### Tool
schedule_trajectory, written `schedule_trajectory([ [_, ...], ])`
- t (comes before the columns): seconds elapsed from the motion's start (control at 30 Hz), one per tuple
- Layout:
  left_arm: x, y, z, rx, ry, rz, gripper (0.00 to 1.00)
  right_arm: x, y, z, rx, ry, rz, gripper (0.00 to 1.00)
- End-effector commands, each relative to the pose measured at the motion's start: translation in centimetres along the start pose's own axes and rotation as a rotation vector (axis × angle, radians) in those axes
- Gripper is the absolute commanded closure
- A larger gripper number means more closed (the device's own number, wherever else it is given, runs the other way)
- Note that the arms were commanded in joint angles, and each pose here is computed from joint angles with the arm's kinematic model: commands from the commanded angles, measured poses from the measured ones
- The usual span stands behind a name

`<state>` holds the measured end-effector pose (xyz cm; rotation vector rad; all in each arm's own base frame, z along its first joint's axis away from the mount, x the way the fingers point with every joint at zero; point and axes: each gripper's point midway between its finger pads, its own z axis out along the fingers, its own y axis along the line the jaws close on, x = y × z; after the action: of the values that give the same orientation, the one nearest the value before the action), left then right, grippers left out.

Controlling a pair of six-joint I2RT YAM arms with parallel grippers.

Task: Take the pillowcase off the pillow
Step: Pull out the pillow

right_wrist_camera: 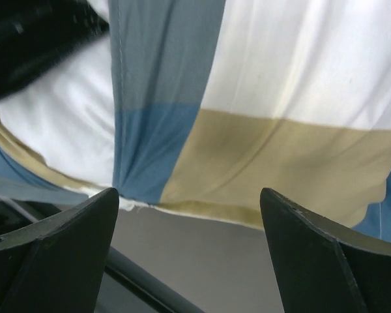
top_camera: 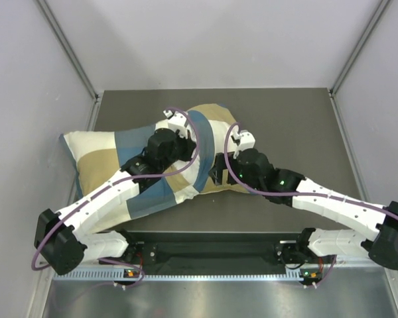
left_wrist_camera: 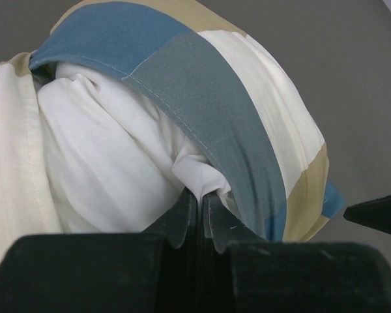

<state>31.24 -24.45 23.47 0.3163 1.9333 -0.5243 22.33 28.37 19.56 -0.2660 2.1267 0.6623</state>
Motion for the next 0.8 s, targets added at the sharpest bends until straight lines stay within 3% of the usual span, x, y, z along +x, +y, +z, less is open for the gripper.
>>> schedule_trajectory([
  [0.0,-3.2,-2.9,-1.4,0.104,-0.119,-0.074,1.0,-6.4,2.5,-0.4,-0.013,-0.213,0.055,0.11],
  [0.37,-2.2,-4.1,-2.0,0.127,-0.112,-0.086,1.0,-7.0,4.5,4.2,0.059,-0.247,0.042,0.11],
  [0.5,-2.4,-3.9,-2.6,0.12,-0.126,-0.085,1.0,-5.3,2.0,5.9,0.247,-0.217,0.037,0.11],
  [0.77,-2.3,-3.1,-3.9,0.101,-0.141,-0.07,1.0,-5.4,-3.4,4.1,0.547,-0.293,-0.005,0.12],
])
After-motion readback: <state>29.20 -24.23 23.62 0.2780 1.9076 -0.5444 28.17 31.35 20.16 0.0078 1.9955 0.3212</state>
